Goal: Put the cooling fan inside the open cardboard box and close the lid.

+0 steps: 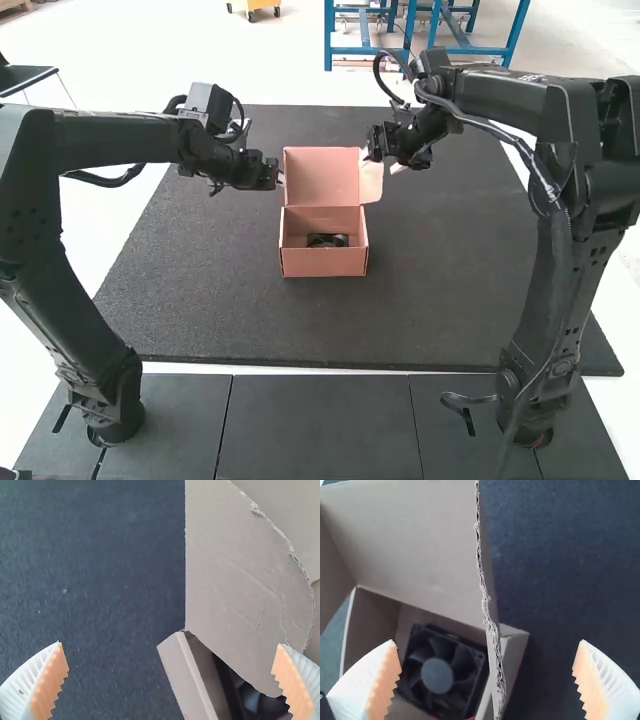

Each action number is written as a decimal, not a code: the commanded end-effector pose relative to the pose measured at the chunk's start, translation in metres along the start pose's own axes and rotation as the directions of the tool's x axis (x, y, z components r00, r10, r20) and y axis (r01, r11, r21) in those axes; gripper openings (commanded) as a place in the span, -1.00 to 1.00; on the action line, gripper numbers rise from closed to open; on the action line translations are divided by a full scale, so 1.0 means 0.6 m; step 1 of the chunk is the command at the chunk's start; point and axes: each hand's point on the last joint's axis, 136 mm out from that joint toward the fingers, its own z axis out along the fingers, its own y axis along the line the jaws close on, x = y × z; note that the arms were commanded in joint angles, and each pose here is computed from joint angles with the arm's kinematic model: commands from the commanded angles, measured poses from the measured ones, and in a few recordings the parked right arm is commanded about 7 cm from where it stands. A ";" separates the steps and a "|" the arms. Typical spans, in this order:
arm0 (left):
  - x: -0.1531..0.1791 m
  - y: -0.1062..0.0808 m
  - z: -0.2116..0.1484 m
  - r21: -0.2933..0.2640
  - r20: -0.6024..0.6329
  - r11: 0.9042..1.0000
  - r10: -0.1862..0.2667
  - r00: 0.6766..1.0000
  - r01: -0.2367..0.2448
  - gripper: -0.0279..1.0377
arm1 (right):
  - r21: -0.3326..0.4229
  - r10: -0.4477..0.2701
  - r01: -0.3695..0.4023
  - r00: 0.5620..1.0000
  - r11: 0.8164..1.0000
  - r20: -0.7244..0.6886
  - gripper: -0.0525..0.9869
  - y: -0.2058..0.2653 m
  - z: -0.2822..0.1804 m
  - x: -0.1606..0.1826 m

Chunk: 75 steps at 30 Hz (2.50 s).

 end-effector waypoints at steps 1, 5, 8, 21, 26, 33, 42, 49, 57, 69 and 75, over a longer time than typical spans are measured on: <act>-0.032 -0.013 -0.013 0.022 0.043 1.000 0.003 0.999 -0.004 0.86 | -0.028 -0.018 0.019 0.999 0.999 0.036 0.23 0.019 -0.015 -0.024; -0.032 -0.012 -0.015 0.020 0.042 1.000 0.002 0.999 -0.003 0.86 | -0.028 -0.020 0.021 0.999 0.999 0.040 0.03 0.019 -0.017 -0.026; -0.032 -0.012 -0.015 0.019 0.042 1.000 0.002 0.999 -0.003 0.86 | -0.028 -0.019 0.020 0.999 0.999 0.039 -0.07 0.019 -0.016 -0.025; -0.034 -0.016 -0.018 0.024 0.044 1.000 0.004 0.999 -0.005 0.86 | -0.037 -0.040 0.042 0.999 0.998 0.034 -0.81 0.025 -0.020 -0.026; -0.035 -0.016 -0.018 0.023 0.045 1.000 0.003 0.999 -0.004 0.86 | -0.037 -0.036 0.036 0.999 0.999 0.019 -0.91 0.024 -0.021 -0.020; -0.036 -0.017 -0.018 0.025 0.047 1.000 0.003 0.999 -0.004 0.86 | -0.067 -0.023 0.023 1.000 0.997 -0.001 -0.91 0.034 -0.018 -0.012; -0.033 -0.018 -0.019 0.025 0.040 1.000 -0.005 0.999 0.004 0.86 | -0.134 -0.003 -0.003 0.999 0.991 -0.048 -0.91 0.070 -0.001 0.004; -0.029 -0.017 -0.022 0.024 0.034 1.000 -0.004 0.999 0.003 0.86 | -0.141 -0.009 0.000 0.998 0.990 -0.066 -0.91 0.082 0.009 0.009; -0.025 -0.015 -0.031 0.020 0.026 1.000 -0.009 1.000 0.008 0.86 | -0.131 -0.015 -0.003 0.991 0.991 -0.135 -0.91 0.079 0.014 0.041; -0.024 -0.019 -0.042 0.023 0.033 1.000 -0.008 0.999 0.008 0.86 | -0.110 -0.027 -0.001 0.966 0.994 -0.256 -0.91 0.067 0.016 0.100; -0.026 -0.018 -0.048 0.022 0.040 1.000 -0.008 0.999 0.007 0.86 | -0.116 -0.050 0.015 0.952 0.993 -0.302 -0.91 0.075 0.017 0.123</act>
